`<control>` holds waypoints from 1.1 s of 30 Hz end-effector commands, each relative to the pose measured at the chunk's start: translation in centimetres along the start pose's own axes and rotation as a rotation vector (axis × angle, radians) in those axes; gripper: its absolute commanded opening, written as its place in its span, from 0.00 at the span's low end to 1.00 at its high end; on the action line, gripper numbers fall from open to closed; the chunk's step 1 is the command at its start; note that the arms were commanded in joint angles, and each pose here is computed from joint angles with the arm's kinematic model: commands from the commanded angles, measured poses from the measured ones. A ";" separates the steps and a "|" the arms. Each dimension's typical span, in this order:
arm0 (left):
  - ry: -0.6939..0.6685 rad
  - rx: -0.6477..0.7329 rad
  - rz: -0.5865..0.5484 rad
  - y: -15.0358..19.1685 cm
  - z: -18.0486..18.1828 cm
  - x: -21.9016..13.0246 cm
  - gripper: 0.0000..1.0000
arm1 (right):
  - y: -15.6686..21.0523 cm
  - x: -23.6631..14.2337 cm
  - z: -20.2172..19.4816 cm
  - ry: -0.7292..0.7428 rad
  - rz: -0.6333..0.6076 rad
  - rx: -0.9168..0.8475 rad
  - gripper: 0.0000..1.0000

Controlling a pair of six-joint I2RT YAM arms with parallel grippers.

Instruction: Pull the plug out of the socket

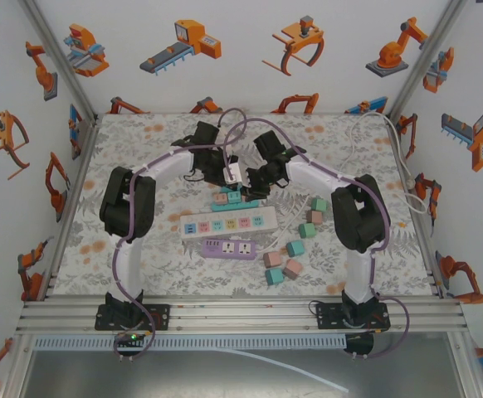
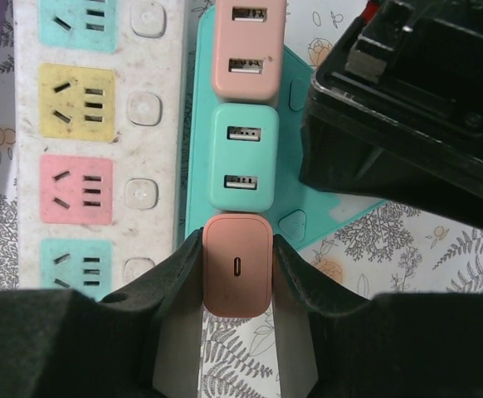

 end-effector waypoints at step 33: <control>-0.157 -0.011 0.186 4.2 2.3 3.4 0.49 | -4.6 -4.7 1.4 0.078 -0.126 -0.098 0.19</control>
Point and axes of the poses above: each hand's point on the last joint's axis, 136 mm out from that joint toward the fingers, its own x axis out along the fingers, its own z axis along the line the jaws close on, y = z × x, the point moved 7 cm from there along -x, back along the fingers
